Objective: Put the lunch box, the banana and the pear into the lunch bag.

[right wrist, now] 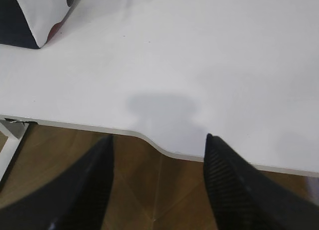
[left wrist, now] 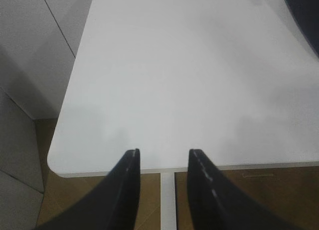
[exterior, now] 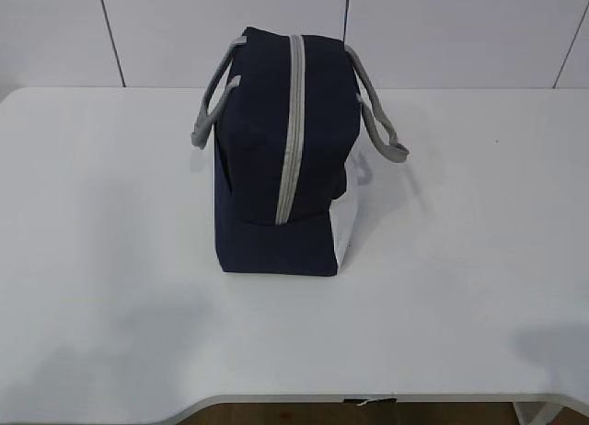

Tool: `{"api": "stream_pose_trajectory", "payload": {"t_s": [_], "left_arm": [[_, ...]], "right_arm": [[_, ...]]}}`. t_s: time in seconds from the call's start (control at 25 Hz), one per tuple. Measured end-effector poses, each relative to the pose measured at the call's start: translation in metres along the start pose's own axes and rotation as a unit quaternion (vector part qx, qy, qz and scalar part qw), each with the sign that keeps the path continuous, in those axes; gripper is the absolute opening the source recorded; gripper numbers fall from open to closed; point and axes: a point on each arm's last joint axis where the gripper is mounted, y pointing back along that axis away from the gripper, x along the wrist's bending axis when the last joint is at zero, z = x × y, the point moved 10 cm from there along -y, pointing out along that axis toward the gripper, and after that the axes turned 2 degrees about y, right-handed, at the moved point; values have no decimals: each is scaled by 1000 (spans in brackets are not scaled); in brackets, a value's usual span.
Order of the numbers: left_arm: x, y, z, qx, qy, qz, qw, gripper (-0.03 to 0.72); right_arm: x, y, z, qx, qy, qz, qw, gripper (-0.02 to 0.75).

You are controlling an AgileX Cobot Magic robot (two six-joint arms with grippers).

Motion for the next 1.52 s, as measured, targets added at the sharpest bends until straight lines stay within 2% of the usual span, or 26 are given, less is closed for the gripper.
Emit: {"api": "stream_pose_trajectory", "payload": {"t_s": [1.52], "left_arm": [[0,0,0,0,0,0,1000,245]], "right_arm": [[0,0,0,0,-1,0,1000,464]]}}
